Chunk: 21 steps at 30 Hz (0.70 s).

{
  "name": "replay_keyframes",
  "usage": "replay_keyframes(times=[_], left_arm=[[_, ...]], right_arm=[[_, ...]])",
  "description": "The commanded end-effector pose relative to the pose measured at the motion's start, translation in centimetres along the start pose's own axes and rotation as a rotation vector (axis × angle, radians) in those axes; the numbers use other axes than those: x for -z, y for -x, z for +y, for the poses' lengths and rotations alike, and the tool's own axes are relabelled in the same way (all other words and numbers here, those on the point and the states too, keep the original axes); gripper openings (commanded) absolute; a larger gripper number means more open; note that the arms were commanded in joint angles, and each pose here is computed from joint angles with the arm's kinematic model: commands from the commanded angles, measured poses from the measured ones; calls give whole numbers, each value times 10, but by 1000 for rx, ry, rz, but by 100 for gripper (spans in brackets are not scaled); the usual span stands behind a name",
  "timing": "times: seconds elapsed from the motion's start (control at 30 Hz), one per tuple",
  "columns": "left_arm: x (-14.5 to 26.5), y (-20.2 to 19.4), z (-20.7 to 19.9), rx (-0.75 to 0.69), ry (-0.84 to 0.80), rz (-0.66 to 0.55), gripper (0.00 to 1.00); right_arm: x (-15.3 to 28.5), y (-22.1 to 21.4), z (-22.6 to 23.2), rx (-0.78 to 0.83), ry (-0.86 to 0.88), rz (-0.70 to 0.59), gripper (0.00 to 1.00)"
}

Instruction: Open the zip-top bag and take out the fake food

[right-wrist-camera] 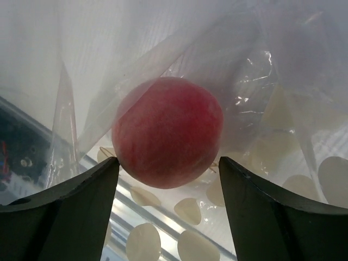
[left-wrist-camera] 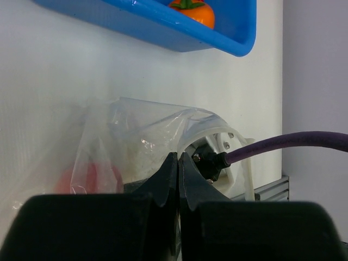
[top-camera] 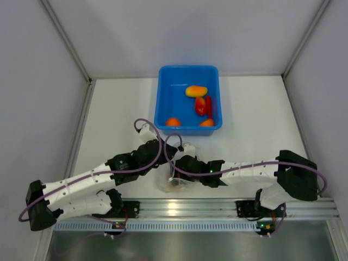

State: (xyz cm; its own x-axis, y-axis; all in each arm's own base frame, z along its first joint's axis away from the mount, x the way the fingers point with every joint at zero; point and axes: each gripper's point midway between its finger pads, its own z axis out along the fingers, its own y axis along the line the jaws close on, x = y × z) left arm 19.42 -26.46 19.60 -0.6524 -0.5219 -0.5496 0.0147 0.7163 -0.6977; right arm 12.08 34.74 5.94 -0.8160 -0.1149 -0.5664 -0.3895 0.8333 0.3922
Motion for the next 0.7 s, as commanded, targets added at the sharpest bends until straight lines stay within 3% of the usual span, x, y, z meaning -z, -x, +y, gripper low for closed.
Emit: replay_keyframes(times=[0.0,0.2,0.47,0.67], left_arm=[[2,4,-7,32,-44,-21,0],[2,1,3,41,-30,-26,0],[0,-2,4,33,-26,-15,0],[1,-6,13,39,-16,-9,0]], right_arm=[[8,41,35,-79,116,-185,76],[6,52,43,-101,136,-234,80],[-39,50,19,-64,-36,-205,92],[-57,45,8,-51,-40,-213,83]])
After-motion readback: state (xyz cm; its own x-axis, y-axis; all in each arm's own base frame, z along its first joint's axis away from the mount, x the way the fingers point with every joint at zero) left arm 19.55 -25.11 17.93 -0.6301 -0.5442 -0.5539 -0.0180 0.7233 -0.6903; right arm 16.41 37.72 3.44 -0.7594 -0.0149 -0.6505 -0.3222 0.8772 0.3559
